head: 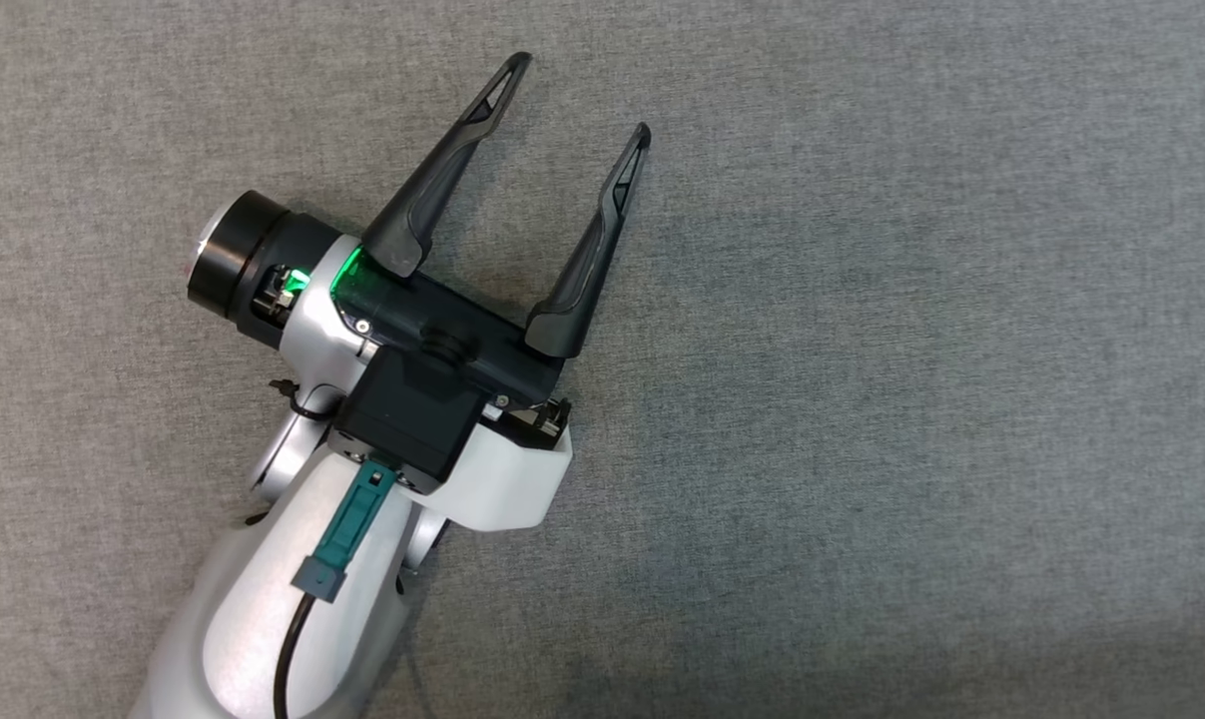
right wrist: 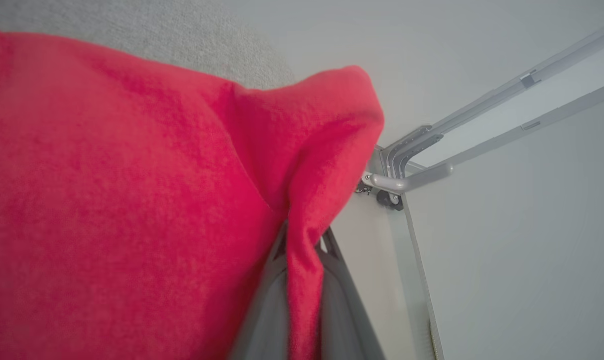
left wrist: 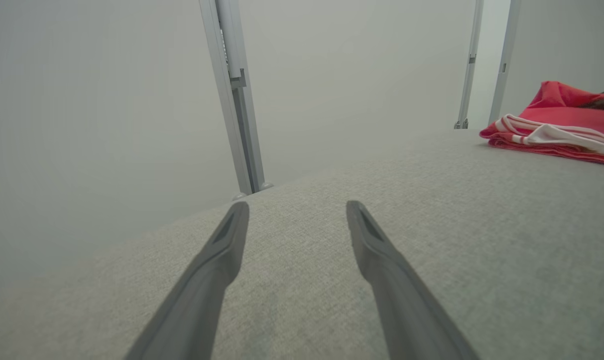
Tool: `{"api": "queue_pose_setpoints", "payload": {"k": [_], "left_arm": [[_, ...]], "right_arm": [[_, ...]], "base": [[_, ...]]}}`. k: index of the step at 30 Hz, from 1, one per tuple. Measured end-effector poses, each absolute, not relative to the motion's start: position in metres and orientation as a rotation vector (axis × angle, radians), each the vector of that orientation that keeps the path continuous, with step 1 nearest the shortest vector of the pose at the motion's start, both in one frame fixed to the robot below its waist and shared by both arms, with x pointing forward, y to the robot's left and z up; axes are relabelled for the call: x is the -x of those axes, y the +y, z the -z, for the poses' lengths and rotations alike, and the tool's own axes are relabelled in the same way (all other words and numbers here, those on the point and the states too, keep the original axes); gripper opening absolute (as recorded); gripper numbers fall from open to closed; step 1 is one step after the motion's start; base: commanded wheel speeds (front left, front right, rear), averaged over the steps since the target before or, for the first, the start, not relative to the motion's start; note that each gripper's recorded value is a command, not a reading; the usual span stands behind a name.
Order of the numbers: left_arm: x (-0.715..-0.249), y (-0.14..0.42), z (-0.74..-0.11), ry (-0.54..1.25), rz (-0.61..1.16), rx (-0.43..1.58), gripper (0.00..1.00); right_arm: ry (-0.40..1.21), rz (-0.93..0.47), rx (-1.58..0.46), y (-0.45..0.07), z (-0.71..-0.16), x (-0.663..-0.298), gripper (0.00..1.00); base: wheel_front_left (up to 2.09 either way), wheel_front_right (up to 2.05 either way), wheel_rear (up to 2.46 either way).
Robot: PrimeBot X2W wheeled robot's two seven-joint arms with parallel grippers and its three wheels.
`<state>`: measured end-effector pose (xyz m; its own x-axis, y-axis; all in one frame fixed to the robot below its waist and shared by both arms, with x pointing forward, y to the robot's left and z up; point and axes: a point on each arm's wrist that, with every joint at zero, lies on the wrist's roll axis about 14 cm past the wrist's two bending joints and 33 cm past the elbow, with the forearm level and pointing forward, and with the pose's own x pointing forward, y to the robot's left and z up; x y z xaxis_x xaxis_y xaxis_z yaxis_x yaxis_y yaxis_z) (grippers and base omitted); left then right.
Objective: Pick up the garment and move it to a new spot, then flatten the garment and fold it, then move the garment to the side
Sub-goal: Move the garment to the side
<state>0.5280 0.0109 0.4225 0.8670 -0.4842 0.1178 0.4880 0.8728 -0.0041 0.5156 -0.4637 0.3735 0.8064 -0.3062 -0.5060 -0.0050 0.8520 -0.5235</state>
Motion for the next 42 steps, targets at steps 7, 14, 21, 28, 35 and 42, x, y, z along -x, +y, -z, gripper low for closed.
{"api": "queue_pose_setpoints", "payload": {"k": [7, 14, 21, 28, 35, 42], "left_arm": [[-0.53, 0.02, -0.418, -0.104, 0.474, 0.036, 1.0], [-0.528, 0.026, -0.422, -0.102, 0.457, 0.021, 1.0], [-0.522, 0.028, -0.447, -0.133, 0.438, 0.023, 1.0], [-0.51, 0.039, -0.479, -0.169, 0.383, 0.028, 1.0], [-0.486, 0.068, -0.514, -0.199, 0.27, 0.039, 1.0], [-0.446, 0.104, -0.535, -0.206, 0.148, 0.042, 1.0]], "right_arm": [[0.64, 0.177, 0.596, -0.469, -0.366, -0.522, 1.0], [0.599, 0.149, 0.698, -0.465, -0.384, -0.532, 1.0], [0.45, 0.127, 0.675, -0.435, -0.423, -0.547, 1.0], [0.254, 0.047, 0.597, -0.379, -0.471, -0.555, 1.0], [-0.003, -0.045, 0.499, -0.308, -0.529, -0.537, 1.0], [-0.172, -0.133, 0.313, -0.232, -0.554, -0.491, 1.0]], "base": [[0.0, 0.0, 0.0], [0.0, 0.0, 0.0], [0.0, 0.0, 0.0], [0.0, 0.0, 0.0], [0.0, 0.0, 0.0], [0.0, 0.0, 0.0]]}}
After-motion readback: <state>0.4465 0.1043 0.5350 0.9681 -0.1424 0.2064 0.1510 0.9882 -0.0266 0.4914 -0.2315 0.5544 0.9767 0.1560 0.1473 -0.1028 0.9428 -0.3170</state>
